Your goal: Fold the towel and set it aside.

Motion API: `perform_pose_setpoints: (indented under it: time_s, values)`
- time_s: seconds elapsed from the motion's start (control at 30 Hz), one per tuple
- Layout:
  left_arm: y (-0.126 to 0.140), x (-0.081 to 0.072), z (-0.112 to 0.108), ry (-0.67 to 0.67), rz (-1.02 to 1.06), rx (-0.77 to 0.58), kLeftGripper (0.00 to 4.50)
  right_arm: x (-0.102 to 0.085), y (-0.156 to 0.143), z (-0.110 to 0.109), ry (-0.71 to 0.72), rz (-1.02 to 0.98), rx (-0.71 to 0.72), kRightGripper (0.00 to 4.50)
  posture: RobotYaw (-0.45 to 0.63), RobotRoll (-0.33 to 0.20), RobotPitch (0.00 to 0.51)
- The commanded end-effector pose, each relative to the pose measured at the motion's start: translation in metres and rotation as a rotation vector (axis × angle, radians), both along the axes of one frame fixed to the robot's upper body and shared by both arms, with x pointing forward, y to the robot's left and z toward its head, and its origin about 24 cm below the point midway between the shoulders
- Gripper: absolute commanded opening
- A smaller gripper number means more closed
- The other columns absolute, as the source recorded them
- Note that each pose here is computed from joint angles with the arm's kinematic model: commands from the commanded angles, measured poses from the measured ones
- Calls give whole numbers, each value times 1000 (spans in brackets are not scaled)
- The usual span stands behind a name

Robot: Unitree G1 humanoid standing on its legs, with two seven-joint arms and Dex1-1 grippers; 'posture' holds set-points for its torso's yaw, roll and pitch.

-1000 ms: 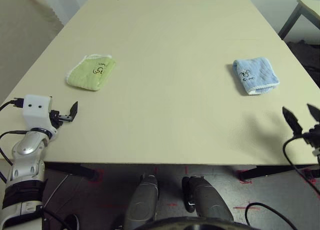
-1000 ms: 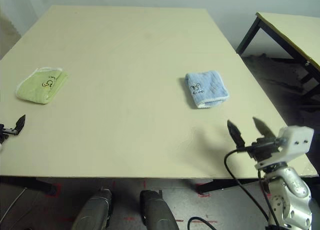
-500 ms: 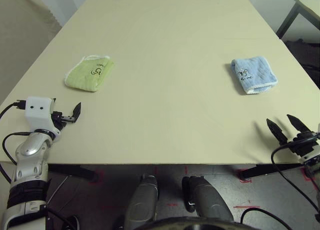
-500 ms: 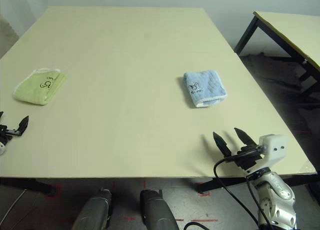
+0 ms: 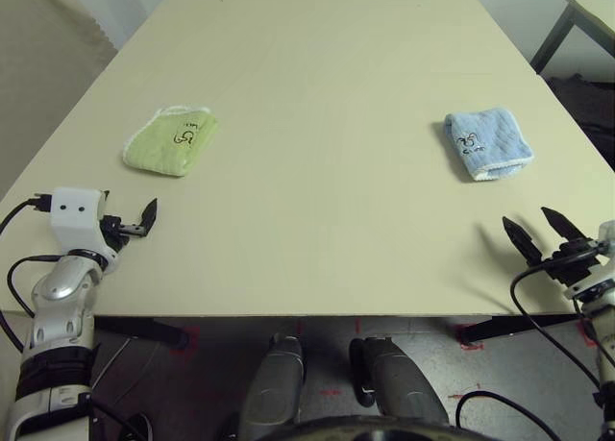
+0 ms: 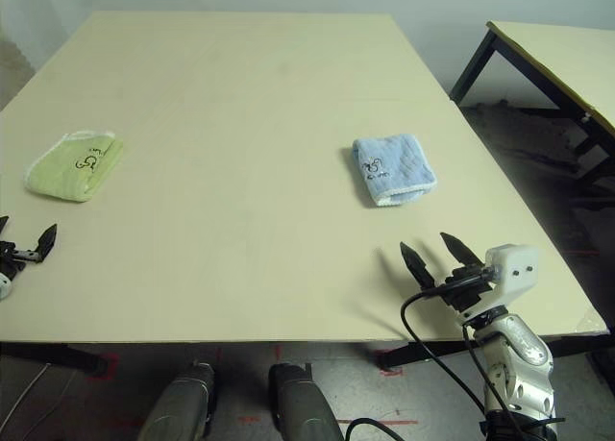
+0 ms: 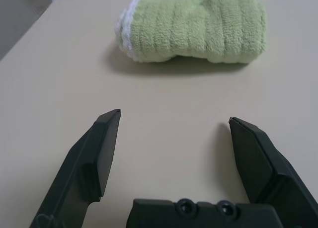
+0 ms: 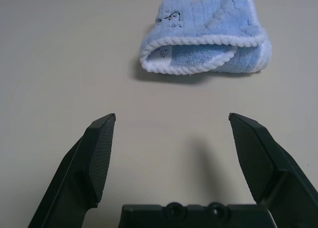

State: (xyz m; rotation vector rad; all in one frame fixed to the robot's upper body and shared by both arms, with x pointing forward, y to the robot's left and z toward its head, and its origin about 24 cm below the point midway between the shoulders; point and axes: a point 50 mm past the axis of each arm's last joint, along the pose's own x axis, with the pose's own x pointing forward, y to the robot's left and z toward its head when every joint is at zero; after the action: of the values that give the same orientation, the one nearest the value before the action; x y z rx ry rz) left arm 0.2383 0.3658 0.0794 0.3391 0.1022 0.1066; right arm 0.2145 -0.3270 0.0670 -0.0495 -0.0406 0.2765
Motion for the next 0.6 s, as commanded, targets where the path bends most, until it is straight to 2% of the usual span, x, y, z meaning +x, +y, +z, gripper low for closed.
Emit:
perform_pose_setpoints:
  time_s: [0.03,0.6]
  values:
    - [0,-4,-7,15,12,-16,4476,-1,-3,-1,7,-15,-8,4500,35,0,129]
    - [-1,-4,-9,19,16,-22,4476,-1,-2,0,-5,-39,3,4500,37,0,137]
